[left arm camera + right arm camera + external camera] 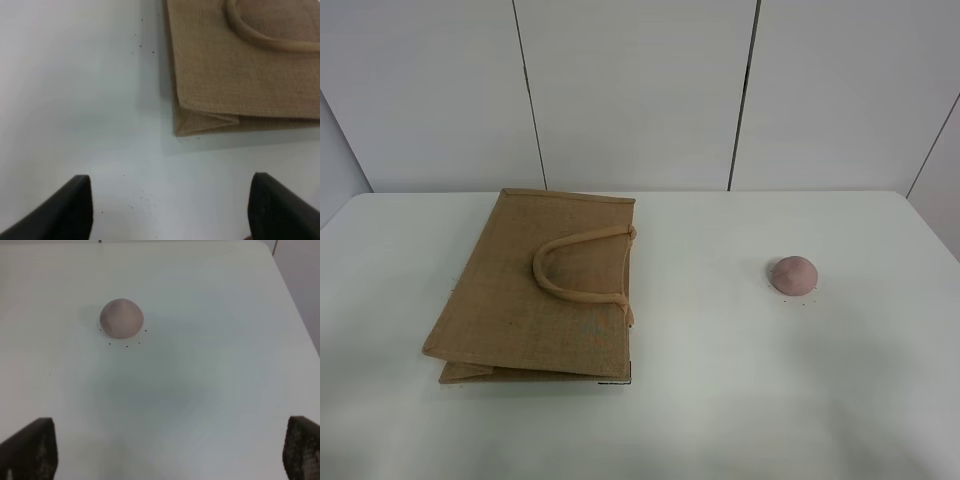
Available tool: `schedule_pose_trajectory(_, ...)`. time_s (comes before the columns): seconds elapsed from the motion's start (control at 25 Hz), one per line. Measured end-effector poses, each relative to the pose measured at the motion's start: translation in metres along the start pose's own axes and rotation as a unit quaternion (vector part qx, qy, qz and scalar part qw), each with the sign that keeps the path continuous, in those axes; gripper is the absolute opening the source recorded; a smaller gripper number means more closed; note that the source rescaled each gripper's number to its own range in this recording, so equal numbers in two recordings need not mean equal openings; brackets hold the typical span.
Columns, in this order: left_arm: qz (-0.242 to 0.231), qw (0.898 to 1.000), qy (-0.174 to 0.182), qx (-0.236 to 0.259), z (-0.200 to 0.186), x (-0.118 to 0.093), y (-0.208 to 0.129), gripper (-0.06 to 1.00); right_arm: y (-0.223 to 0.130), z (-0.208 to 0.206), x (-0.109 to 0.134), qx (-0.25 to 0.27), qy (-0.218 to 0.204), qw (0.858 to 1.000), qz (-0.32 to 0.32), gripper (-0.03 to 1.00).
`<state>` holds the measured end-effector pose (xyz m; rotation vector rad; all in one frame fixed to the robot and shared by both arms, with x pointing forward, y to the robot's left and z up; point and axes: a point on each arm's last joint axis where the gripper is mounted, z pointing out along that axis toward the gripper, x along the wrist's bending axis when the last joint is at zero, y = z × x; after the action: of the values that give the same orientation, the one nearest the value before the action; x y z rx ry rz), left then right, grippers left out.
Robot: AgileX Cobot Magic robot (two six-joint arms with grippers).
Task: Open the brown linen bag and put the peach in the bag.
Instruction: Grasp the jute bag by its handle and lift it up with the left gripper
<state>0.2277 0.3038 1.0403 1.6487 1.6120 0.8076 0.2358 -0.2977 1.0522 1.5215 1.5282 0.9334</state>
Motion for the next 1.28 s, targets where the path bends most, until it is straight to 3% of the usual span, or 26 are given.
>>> schedule_pose_trajectory(0.44, -0.002, 1.0, 0.001, -0.006, -0.009, 0.0, 0.009, 0.95, 0.0, 0.0, 0.0, 0.0, 0.0, 1.0, 0.0, 1.0)
schedule_pose_trajectory(0.72, -0.009, 0.996, 0.007, 0.09, 0.003, -0.003, 0.075, 1.0, 0.0, 0.0, 0.0, 0.0, 0.0, 1.0, 0.0, 1.0)
schedule_pose_trajectory(1.0, -0.005, 0.982, 0.013, 0.19, 0.072, -0.009, 0.165, 1.0, 0.0, 0.0, 0.0, 0.0, 0.0, 1.0, 0.0, 1.0)
schedule_pose_trajectory(1.28, 0.001, 0.965, 0.023, 0.262, 0.185, -0.013, 0.24, 1.0, 0.0, 0.0, 0.0, 0.0, 0.0, 1.0, 0.0, 1.0)
